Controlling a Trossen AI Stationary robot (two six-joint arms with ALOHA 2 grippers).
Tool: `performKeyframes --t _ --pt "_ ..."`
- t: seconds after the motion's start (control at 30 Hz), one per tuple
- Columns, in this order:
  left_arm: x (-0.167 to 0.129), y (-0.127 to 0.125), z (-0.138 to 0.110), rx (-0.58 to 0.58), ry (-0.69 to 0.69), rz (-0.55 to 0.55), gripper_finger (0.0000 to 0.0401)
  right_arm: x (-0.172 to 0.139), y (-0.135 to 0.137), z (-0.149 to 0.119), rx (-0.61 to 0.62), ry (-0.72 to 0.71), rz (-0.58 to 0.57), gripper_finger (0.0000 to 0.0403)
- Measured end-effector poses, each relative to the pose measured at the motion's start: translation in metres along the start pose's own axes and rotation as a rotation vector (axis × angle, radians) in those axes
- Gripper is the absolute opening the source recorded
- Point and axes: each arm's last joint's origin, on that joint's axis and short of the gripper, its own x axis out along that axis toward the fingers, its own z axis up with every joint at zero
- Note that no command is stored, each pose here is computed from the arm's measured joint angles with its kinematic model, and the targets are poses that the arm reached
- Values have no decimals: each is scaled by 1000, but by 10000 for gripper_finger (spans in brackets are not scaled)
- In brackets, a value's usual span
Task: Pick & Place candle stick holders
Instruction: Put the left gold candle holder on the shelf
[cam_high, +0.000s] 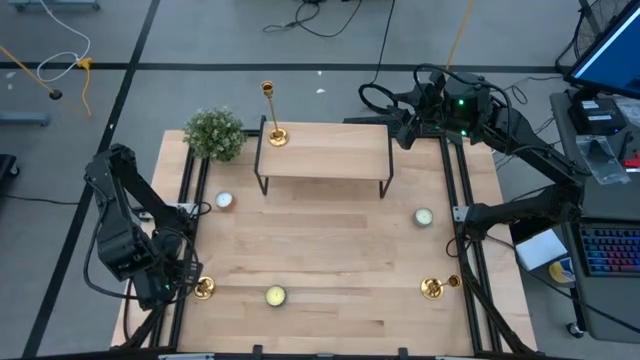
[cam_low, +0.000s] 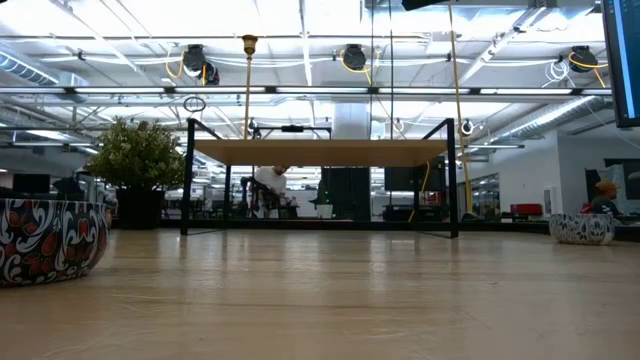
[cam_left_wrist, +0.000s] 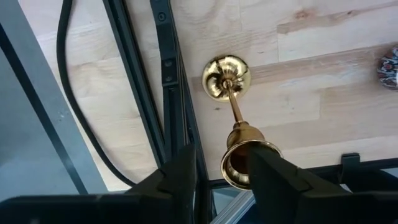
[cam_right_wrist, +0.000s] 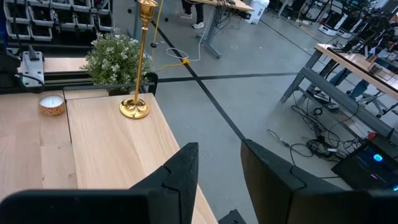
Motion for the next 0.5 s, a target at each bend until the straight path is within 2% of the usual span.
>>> performKeyframes --t 0.13,0.4,0.5 --pt "4 -1 1 1 -25 -7 124 0 0 0 0 0 0 114" --pt "12 -2 1 3 -32 -3 120 0 0 0 0 -3 -1 114" --pt "12 -2 1 4 -31 -3 106 0 0 0 0 -3 -1 114"
